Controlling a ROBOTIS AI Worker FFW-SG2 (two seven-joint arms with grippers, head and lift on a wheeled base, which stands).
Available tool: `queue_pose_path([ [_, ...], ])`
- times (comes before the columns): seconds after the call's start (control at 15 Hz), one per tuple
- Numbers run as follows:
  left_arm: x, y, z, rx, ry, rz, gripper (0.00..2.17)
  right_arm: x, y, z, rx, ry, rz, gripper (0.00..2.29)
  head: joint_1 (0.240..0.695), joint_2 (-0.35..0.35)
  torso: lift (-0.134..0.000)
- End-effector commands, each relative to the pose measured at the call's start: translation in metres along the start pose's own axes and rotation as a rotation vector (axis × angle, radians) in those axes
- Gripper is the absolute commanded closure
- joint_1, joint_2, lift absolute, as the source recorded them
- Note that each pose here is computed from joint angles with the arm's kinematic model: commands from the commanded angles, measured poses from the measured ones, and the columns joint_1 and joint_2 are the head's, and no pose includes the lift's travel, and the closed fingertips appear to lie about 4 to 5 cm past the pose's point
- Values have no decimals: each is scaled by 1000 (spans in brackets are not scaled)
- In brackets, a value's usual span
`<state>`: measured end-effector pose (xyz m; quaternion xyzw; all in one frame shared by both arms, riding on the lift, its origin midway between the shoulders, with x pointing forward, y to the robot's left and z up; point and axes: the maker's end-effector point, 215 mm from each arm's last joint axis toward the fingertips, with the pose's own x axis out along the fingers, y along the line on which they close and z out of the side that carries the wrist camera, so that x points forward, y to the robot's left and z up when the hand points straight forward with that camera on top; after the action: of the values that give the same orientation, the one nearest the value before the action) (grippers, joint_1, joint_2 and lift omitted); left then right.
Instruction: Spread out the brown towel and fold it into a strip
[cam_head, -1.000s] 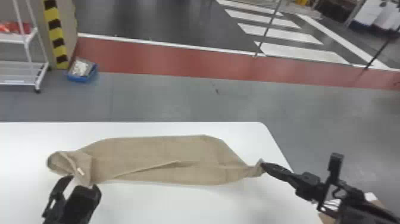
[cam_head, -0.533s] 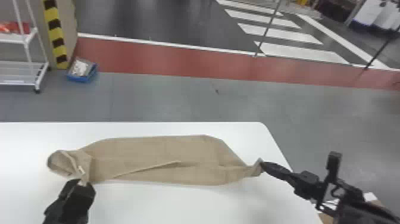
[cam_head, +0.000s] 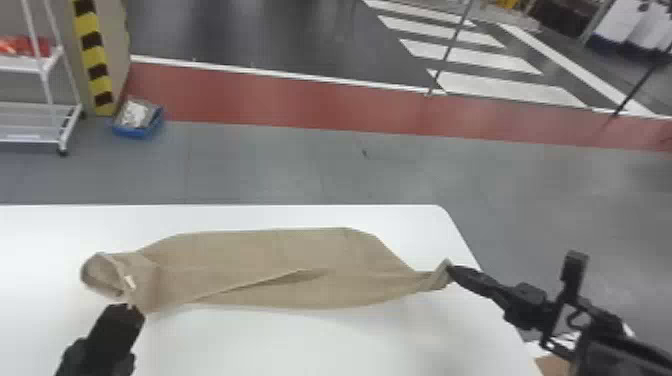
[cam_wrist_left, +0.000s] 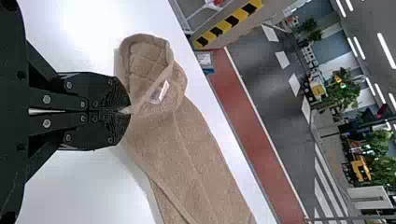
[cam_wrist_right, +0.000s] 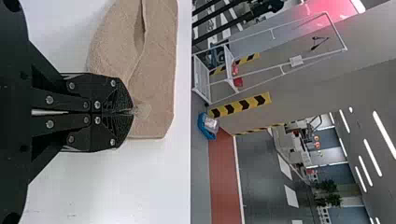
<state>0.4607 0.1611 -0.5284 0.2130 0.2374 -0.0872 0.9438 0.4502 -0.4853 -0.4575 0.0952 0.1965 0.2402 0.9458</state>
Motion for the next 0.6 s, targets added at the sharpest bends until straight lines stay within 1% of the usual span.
queue_pose_path([
  [0.0, -23, 30, 0, -24, 43, 21, 1916, -13, -9, 22, 26, -23, -23, 1929, 695, -350, 0],
  [0.07, -33, 40, 4, -32, 57, 25, 1916, -20, -12, 29, 45, -31, -29, 1929, 695, -350, 0],
  [0.13, -45, 49, 1, -41, 90, 28, 1916, -27, -13, 41, 53, -49, -28, 1929, 695, -350, 0],
  [0.2, -55, 51, -1, -47, 120, 20, 1912, -35, -13, 49, 76, -72, -26, 1929, 695, -350, 0],
  [0.27, -67, 54, -4, -58, 152, 14, 1916, -45, -12, 63, 96, -105, -22, 1929, 695, -350, 0],
  [0.33, -80, 63, -5, -57, 179, 21, 1916, -54, -13, 73, 121, -127, -23, 1929, 695, -350, 0],
  [0.47, -95, 72, -6, -71, 222, 29, 1916, -65, -19, 86, 130, -131, -37, 1929, 695, -350, 0],
  [0.53, -97, 80, -5, -83, 226, 37, 1912, -67, -23, 94, 127, -131, -42, 1929, 695, -350, 0],
])
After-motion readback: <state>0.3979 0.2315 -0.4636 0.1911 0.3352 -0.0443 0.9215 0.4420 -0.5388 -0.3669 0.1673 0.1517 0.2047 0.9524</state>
